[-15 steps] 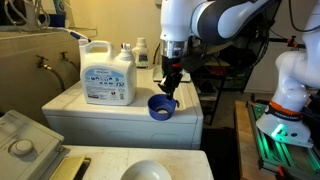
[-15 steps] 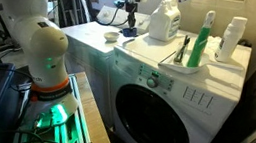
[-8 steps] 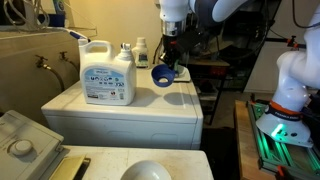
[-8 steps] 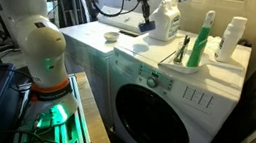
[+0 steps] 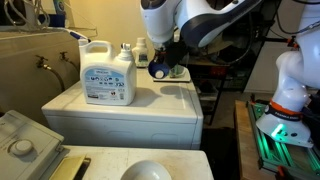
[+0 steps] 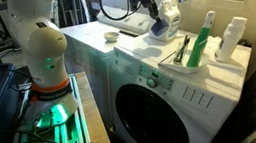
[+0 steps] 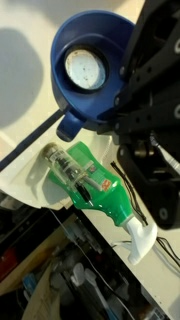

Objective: Remove the blue measuring cup from the white bowl on the left laundry machine and pour the content of the blue bowl on the right laundry machine before putting it down on the right laundry machine

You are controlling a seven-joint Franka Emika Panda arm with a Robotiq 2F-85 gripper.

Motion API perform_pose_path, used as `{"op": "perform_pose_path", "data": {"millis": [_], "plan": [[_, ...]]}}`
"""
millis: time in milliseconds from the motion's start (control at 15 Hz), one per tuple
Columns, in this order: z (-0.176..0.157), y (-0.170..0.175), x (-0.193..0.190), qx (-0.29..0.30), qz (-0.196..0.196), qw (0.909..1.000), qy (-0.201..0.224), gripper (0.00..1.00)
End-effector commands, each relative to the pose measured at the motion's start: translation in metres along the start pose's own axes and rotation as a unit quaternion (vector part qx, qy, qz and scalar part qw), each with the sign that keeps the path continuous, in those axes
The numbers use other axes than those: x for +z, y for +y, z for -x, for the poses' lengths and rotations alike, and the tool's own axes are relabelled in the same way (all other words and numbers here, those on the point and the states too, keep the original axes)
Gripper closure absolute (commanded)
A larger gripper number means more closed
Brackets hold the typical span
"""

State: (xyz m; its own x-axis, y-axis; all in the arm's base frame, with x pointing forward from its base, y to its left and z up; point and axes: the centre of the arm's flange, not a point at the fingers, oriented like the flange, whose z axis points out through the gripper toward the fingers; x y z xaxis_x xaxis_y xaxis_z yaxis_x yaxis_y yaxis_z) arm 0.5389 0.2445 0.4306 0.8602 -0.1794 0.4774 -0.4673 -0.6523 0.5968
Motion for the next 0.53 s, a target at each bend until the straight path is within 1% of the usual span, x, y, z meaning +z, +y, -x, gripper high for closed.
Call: {"op": "perform_pose_path", "data": {"millis": [0, 200, 267, 333, 400, 467], "plan": [[-0.008, -0.035, 0.014, -0.001, 0.096, 0.9948, 0.034, 0.99], [0.0, -0.044, 0.017, -0.008, 0.178, 0.9824, 0.057, 0.99], [0.004, -0.032, 0.022, -0.01, 0.134, 0.9899, 0.044, 0.96], [0.006, -0.036, 0.022, -0.011, 0.152, 0.987, 0.049, 0.96], [0.007, -0.039, 0.021, -0.012, 0.16, 0.9857, 0.052, 0.96], [0.008, -0.041, 0.019, -0.012, 0.162, 0.9852, 0.054, 0.99]]}}
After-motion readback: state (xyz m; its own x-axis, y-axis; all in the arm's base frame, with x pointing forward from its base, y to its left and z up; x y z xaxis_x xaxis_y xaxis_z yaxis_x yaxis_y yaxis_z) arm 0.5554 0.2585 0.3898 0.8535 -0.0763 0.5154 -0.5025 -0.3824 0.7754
